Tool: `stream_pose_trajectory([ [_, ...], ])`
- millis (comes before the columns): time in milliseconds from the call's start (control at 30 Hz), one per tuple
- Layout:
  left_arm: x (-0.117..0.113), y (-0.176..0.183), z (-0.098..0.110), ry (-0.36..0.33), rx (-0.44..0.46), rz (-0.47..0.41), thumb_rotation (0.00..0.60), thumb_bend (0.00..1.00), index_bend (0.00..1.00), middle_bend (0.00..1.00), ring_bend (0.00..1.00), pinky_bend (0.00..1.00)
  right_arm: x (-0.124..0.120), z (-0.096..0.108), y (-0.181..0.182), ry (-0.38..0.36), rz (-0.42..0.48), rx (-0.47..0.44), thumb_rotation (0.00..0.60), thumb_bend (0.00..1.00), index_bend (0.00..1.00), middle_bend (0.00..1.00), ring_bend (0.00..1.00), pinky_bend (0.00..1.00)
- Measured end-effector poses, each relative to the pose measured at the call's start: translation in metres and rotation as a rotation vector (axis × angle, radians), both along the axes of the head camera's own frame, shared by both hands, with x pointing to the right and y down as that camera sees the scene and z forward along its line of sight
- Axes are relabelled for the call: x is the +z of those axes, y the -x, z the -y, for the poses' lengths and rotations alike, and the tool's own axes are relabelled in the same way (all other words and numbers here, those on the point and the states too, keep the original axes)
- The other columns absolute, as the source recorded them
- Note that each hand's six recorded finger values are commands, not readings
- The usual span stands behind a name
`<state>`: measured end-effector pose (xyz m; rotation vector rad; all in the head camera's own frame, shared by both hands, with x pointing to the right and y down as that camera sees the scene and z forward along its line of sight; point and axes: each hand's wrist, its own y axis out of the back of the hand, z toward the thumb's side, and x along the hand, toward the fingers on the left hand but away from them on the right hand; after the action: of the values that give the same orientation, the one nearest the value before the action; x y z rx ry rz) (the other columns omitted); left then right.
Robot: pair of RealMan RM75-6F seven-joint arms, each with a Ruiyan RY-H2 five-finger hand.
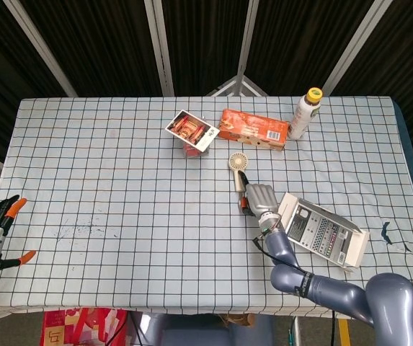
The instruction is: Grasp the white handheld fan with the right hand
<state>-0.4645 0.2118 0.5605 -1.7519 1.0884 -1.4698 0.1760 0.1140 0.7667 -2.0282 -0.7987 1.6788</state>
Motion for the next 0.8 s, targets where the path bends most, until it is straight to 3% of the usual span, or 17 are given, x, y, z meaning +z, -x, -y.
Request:
stream_pose_trajectory([
  [233,0.000,-0.001,-0.001,0.002,0.009,-0.004,0.600,0.05,0.00,0.00,0.00,0.00,0.008,-0.011,-0.003,0.032,-0.019,0.002,0.600,0.68,0.00,0.84,0.95,0.92],
  [400,0.000,-0.001,0.000,-0.001,0.006,-0.003,0.600,0.05,0.00,0.00,0.00,0.00,0.003,-0.006,-0.001,0.013,-0.007,0.009,0.600,0.68,0.00,0.84,0.95,0.92],
  [667,0.000,-0.001,0.000,-0.003,0.005,-0.003,0.600,0.05,0.00,0.00,0.00,0.00,-0.031,0.024,0.007,-0.127,0.038,0.020,0.600,0.68,0.00,0.84,0.95,0.92],
  [800,0.000,-0.001,0.000,-0.003,0.001,-0.005,0.600,0.05,0.00,0.00,0.00,0.00,-0.055,0.038,0.006,-0.219,0.075,0.039,0.600,0.68,0.00,0.80,0.88,0.87],
])
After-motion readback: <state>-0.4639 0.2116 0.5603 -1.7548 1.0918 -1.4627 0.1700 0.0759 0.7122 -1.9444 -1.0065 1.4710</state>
